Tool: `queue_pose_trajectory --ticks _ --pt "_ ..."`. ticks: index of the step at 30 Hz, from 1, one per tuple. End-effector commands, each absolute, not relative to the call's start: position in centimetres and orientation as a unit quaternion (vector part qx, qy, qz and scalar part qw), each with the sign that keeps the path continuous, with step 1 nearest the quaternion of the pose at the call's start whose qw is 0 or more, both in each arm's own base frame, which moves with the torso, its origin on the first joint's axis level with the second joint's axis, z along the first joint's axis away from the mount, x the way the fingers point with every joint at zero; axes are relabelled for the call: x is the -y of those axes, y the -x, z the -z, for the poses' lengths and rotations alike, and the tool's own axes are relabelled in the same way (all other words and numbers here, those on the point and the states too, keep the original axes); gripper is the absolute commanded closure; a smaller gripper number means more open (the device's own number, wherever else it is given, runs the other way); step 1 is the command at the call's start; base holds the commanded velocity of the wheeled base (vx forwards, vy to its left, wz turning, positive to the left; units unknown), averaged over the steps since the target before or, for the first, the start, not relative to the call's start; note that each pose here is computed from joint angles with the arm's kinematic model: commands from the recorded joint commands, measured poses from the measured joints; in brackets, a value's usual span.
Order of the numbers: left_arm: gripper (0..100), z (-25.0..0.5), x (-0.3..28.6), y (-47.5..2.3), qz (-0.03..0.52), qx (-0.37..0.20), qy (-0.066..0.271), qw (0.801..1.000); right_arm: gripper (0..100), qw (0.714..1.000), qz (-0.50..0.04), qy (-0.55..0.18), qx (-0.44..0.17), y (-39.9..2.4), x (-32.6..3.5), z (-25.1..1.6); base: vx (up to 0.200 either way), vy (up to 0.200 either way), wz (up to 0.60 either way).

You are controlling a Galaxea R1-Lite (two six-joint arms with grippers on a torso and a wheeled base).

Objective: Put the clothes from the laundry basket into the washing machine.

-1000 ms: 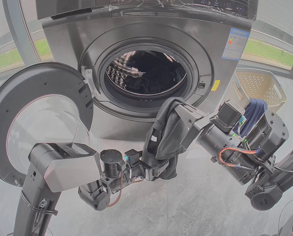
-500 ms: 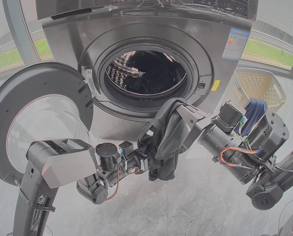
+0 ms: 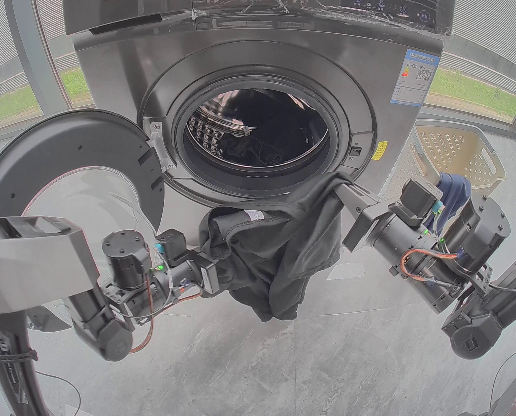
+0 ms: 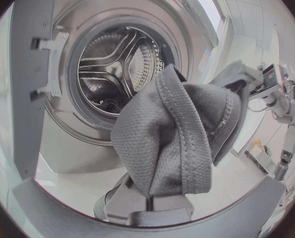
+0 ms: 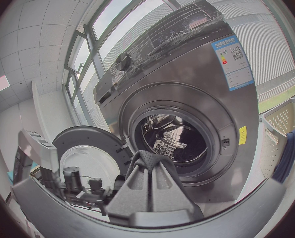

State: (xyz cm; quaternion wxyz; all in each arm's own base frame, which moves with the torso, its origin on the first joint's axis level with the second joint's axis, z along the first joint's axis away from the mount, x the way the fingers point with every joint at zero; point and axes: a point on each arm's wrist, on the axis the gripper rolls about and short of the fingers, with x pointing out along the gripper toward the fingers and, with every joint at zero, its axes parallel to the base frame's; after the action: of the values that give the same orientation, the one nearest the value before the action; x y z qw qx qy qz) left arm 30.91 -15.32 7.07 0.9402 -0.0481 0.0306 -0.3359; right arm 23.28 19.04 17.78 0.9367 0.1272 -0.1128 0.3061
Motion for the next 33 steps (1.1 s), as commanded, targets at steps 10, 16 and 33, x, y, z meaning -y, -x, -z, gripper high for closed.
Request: queue_pose_trajectory --ticks 10,16,33 --pt "100 -9.3 12.8 -24.5 0.383 -0.058 0.046 0.921 100 0.94 -0.277 -0.132 0.147 -23.8 -16.6 -19.6 0.0 0.0 0.0" --pt "0 -7.9 13.3 -26.3 0.379 -0.069 0.04 0.922 100 0.934 -0.298 -0.137 0.145 -22.9 -17.7 -19.7 0.0 0.0 0.0" --pt "100 -1.3 16.3 -32.4 0.377 -0.092 0.026 0.921 100 0.926 -0.32 -0.142 0.141 -21.9 -18.8 -19.7 0.0 0.0 0.0"
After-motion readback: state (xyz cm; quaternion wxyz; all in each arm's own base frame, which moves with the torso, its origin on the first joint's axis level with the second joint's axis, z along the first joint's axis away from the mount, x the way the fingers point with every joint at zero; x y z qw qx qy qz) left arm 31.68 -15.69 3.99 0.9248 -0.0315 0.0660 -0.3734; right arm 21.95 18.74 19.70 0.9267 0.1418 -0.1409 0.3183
